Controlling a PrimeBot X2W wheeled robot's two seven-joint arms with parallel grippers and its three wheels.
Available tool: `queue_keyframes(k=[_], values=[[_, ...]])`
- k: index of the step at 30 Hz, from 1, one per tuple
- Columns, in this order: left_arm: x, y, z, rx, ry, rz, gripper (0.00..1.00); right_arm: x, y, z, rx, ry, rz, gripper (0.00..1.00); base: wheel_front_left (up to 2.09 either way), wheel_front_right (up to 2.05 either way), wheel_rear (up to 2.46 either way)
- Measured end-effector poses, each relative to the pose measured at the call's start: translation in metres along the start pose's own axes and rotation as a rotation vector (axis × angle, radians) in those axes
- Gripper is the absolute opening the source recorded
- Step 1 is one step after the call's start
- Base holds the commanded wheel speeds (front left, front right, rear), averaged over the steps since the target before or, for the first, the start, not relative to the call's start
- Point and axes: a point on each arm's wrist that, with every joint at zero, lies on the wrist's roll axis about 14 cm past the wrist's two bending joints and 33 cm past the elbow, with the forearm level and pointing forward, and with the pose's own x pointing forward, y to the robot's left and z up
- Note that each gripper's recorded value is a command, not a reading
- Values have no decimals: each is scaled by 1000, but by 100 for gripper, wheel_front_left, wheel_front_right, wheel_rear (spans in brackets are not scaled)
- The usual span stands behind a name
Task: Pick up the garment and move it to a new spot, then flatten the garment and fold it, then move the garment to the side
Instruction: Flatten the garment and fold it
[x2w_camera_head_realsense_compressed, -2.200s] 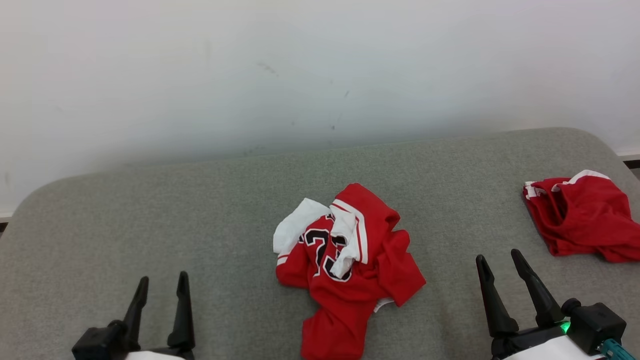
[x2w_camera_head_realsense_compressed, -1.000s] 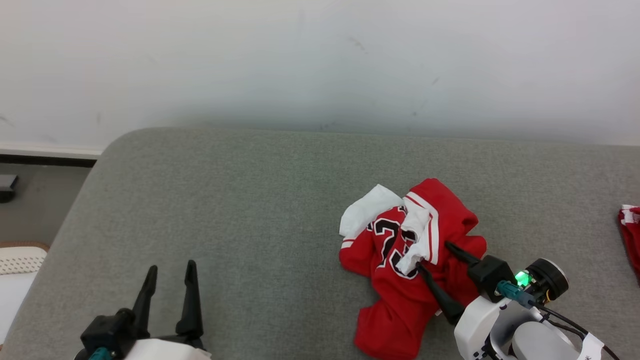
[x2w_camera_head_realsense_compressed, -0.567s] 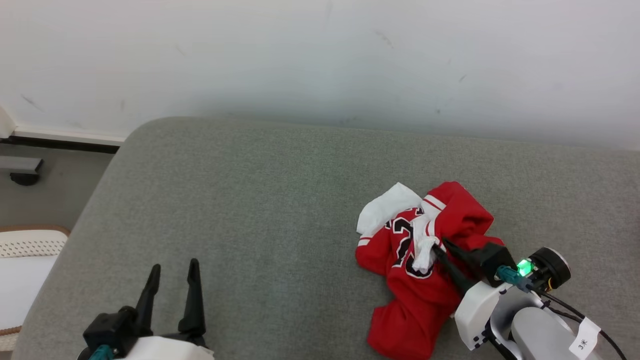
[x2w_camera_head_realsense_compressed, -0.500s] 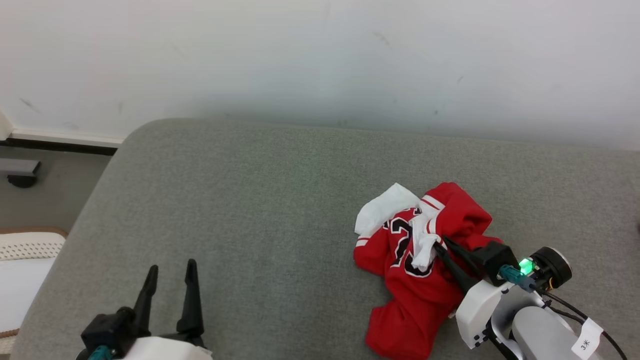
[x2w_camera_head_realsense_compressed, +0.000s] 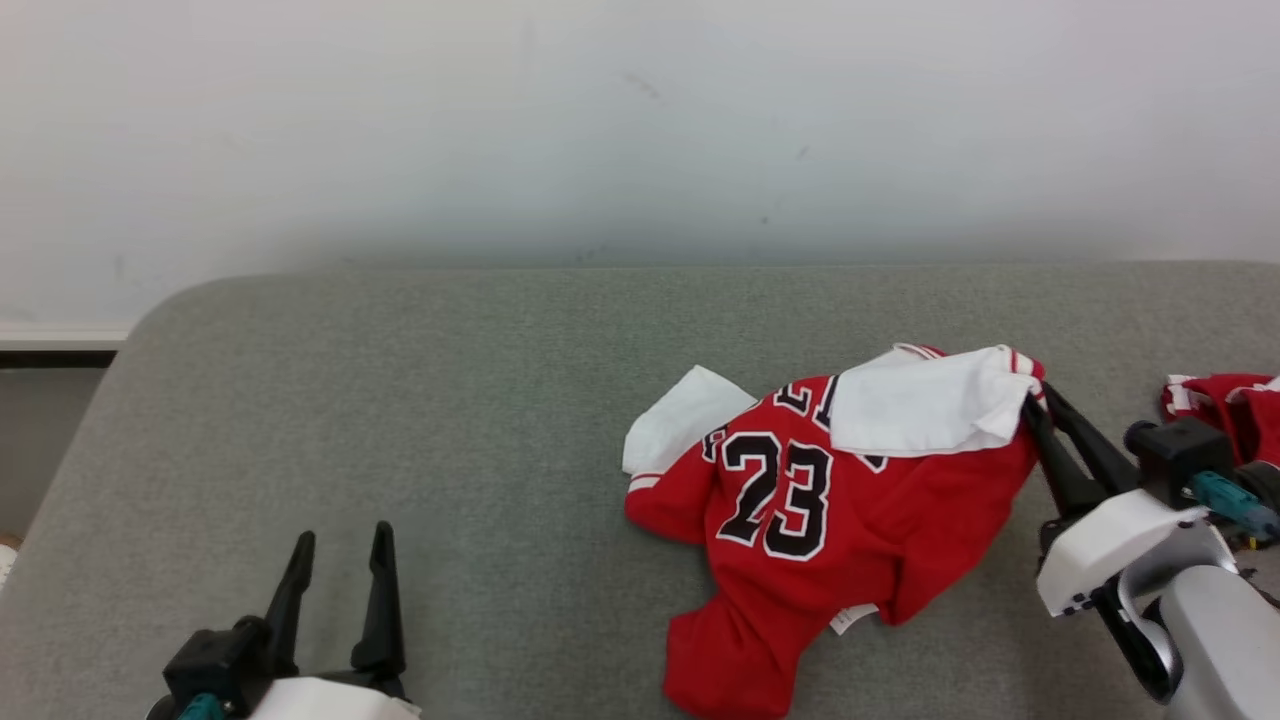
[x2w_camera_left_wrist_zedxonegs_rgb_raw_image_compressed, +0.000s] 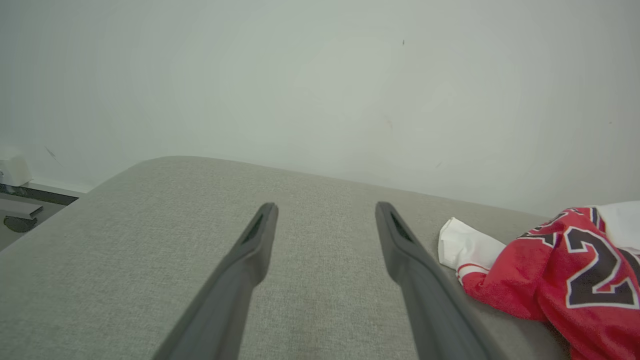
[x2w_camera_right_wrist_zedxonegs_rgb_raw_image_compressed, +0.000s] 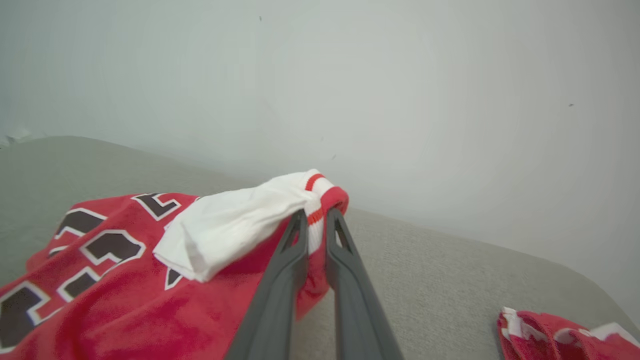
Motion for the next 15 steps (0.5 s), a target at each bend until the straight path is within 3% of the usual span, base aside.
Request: queue_keyframes(k=[6,15], values=[[12,-20,-10,0,24,-65,100,-37,-53,-19,98,20,-177,0,0,0,0],[25,-39,-26,-1,63,-125,100,-98,-87,-78,202,129,-375,0,0,0,0]])
